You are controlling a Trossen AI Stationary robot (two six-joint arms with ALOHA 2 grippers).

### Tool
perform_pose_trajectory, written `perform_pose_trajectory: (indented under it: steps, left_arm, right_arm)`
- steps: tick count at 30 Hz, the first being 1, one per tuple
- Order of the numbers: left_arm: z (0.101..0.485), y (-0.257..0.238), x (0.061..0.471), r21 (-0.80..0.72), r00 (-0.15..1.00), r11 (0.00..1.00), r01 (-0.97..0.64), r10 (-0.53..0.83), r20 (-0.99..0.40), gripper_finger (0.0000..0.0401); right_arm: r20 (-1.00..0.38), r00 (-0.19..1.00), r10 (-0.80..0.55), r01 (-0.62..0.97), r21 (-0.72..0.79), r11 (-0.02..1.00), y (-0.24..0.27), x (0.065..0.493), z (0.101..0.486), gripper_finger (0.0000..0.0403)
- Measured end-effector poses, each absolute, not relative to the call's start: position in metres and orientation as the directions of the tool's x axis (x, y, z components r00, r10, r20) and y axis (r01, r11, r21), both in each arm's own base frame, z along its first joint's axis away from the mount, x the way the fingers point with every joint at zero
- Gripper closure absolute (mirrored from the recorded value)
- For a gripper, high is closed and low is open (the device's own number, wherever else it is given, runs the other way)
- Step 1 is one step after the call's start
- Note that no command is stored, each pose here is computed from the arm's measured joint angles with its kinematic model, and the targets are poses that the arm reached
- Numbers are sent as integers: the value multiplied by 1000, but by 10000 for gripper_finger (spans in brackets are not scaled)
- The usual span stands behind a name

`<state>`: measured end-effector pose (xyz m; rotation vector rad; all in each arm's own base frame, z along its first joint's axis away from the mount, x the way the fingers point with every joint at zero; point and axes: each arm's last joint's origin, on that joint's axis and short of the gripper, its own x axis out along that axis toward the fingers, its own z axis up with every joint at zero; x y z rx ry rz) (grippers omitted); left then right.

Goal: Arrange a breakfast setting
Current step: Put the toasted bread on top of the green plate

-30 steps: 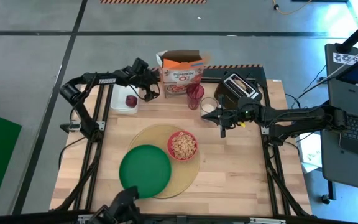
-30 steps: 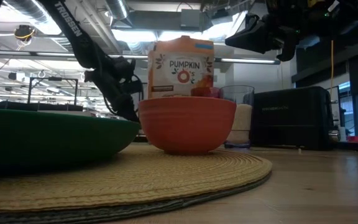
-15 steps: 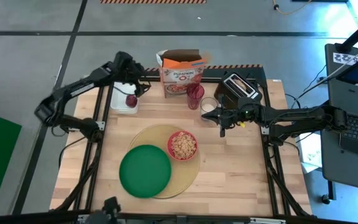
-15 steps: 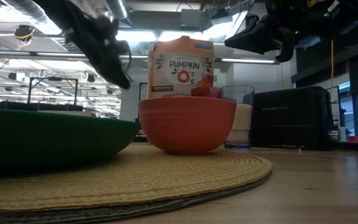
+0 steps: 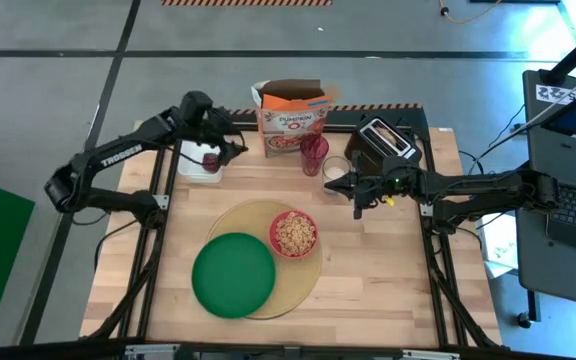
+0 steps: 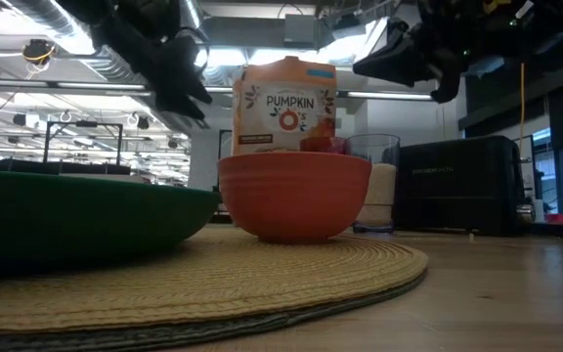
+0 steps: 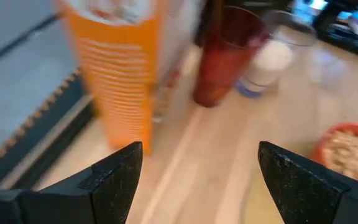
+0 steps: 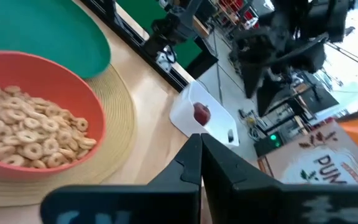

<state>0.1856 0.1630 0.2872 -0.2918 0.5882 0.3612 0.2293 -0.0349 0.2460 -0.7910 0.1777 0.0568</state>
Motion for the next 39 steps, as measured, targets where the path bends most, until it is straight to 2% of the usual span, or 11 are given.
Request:
perform_pose_trajectory:
  steps: [4, 7, 10, 13, 21, 26, 28, 31, 35, 39]
  left_arm:
    - [269, 147, 201, -244, 868, 941, -233, 89, -489, 88]
    - [263, 133, 210, -250, 945, 963, -100, 14, -326, 88]
    - [269, 124, 211, -172, 993, 985, -5, -15, -113, 88]
    - [279, 116, 203, -98, 998, 994, 42, -36, 55, 88]
    - [307, 95, 169, -7, 975, 999, 43, -41, 218, 87]
    - [310, 82, 143, 70, 969, 997, -14, -4, 248, 87]
    - [305, 81, 134, 77, 969, 993, -88, 68, 237, 87]
    - [300, 80, 125, 53, 951, 977, -205, 186, 249, 87]
    - [303, 80, 117, 66, 915, 949, -309, 278, 293, 87]
    - [304, 79, 115, 71, 908, 944, -323, 288, 304, 87]
  right_arm:
    - [-173, 983, -55, -85, -706, 703, -36, 229, 247, 397]
    - [-163, 969, -188, 15, -716, 698, -40, 229, 248, 397]
    - [-140, 928, -344, 136, -734, 665, -47, 224, 252, 397]
    - [-104, 897, -430, 231, -718, 656, -61, 211, 257, 397]
    - [25, 739, -674, 548, -605, 578, -99, 152, 257, 397]
    - [-51, 665, -745, 614, -530, 585, -109, 125, 254, 394]
    - [-150, 638, -756, 616, -489, 617, -112, 118, 249, 379]
    - [-282, 603, -746, 622, -420, 661, -117, 110, 242, 336]
    - [-311, 570, -761, 690, -321, 648, -123, 103, 240, 280]
    - [-329, 537, -777, 727, -286, 624, -128, 97, 239, 260]
